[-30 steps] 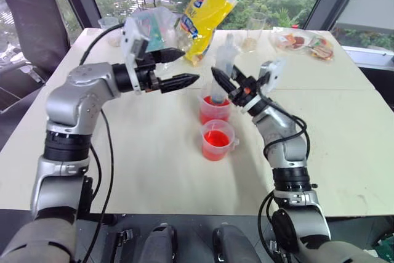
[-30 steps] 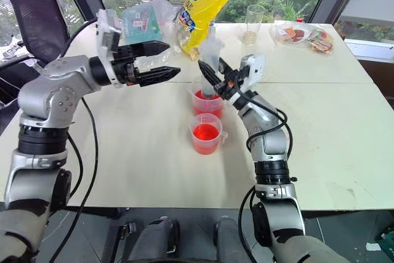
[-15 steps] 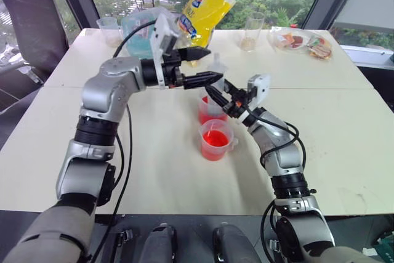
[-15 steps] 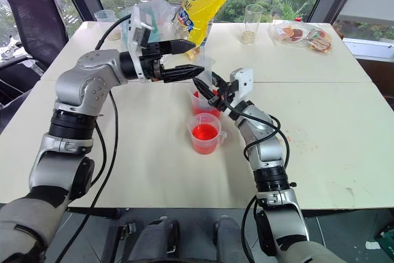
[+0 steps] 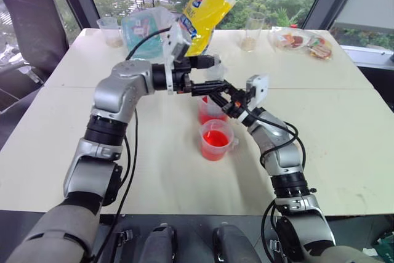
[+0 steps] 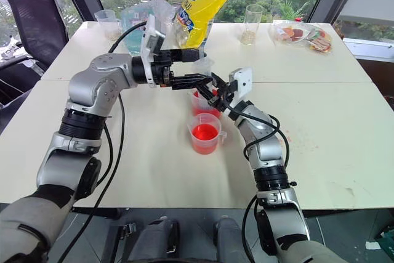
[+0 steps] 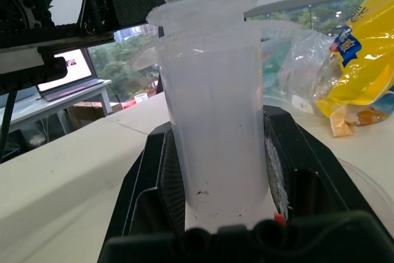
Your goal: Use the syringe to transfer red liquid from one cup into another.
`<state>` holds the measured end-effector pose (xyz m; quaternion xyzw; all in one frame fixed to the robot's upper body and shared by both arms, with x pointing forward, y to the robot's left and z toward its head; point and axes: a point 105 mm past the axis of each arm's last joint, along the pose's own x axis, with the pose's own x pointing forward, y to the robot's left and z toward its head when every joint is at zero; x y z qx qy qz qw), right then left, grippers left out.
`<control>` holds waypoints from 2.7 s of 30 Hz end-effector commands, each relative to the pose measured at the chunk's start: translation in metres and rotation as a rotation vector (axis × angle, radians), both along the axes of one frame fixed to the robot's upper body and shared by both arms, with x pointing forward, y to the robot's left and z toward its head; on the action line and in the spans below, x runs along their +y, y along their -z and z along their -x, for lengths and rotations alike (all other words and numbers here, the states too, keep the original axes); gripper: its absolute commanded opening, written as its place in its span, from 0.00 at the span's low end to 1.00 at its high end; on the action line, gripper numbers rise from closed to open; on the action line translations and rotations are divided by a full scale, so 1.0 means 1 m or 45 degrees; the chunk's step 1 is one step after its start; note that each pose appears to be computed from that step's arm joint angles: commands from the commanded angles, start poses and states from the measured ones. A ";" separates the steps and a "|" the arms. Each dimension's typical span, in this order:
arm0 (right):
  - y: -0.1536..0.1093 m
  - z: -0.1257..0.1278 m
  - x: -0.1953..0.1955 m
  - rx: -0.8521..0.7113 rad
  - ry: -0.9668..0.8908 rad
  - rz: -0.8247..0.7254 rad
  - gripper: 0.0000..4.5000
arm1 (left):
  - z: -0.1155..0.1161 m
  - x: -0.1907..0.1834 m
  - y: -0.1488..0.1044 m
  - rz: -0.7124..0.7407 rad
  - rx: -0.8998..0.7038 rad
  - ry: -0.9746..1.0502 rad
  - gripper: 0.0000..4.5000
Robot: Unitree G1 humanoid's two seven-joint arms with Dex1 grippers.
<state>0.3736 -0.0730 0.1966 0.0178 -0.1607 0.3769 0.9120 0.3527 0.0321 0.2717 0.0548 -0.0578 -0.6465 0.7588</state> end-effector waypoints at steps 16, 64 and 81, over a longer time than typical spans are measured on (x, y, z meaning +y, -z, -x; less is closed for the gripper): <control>-0.006 0.004 0.005 -0.037 -0.041 0.051 0.31 | -0.006 -0.010 -0.022 0.081 -0.074 -0.026 0.00; 0.018 0.004 0.007 0.115 -0.096 0.143 0.31 | -0.006 0.005 -0.077 0.181 -0.279 -0.097 0.00; -0.029 -0.006 -0.006 -0.002 -0.061 0.079 0.31 | 0.000 0.027 -0.046 0.105 -0.189 -0.137 0.99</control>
